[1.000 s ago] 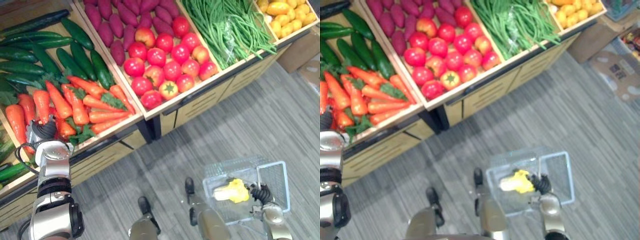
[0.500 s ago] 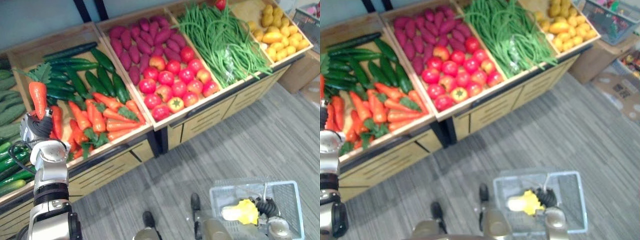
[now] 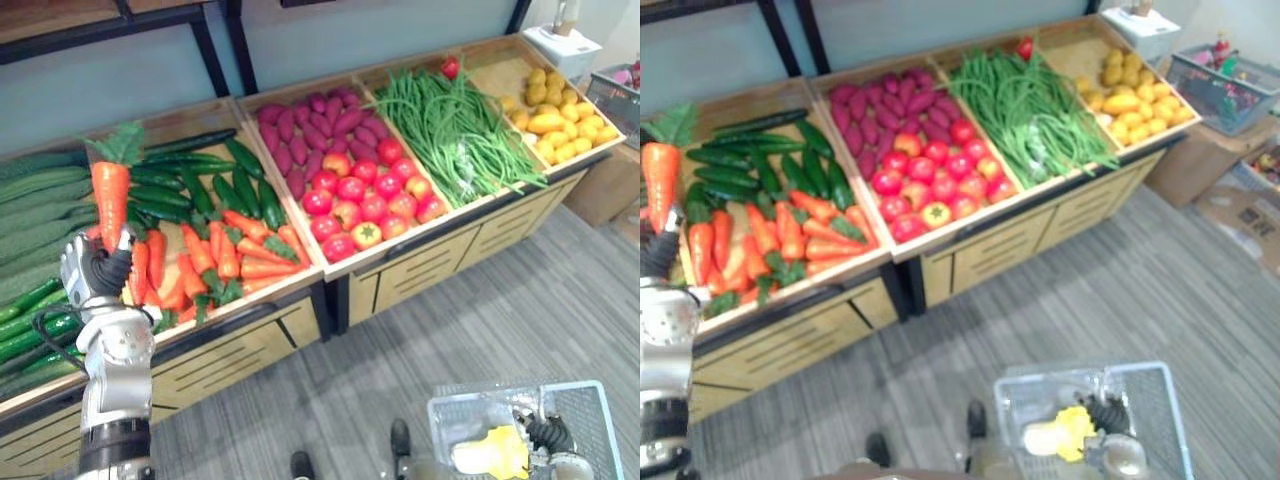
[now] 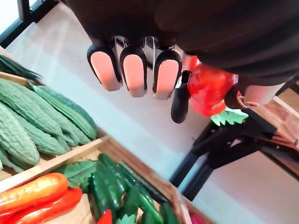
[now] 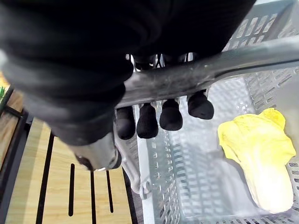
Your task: Pick vegetable in the basket
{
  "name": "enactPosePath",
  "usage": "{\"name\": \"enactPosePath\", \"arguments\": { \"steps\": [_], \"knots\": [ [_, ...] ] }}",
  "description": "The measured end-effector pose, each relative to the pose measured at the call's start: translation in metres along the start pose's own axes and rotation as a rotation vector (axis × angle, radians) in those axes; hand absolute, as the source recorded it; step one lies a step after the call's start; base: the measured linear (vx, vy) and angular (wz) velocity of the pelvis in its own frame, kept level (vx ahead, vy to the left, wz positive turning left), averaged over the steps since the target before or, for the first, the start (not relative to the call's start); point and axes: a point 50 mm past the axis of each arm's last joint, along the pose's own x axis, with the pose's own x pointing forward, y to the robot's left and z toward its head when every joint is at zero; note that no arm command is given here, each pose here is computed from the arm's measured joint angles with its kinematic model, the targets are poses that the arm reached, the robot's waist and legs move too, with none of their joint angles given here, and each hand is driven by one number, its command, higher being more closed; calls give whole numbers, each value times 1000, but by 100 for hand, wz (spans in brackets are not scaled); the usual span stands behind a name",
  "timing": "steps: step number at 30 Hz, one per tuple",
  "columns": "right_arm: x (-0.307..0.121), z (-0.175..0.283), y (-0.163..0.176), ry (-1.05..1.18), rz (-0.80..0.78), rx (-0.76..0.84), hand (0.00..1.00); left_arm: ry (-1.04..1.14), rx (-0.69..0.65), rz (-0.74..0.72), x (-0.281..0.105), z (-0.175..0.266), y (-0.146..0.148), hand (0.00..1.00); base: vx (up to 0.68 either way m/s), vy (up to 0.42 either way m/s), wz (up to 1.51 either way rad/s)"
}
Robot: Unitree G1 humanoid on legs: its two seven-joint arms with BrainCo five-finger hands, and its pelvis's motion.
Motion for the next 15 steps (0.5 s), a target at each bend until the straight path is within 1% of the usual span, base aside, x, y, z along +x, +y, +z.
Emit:
{"name": "enactPosePath", "arguments": {
  "steps": [2,7,11,15],
  "knots": [
    [0,-1,-2,6,-6,4,100,-4,-27,-12,-7,3,-5,100,15,-2,8],
    [0,9,-4,-34,-11,5,100,-107,-96,-121,-39,24,-21,100,2,-1,1],
    [0,15,-8,-65,-21,7,100,-169,-127,-187,-51,35,-28,100,5,-6,-2],
    [1,19,-8,-79,-4,3,100,-267,-193,-300,-69,57,-41,100,2,-3,-10]
  ]
}}
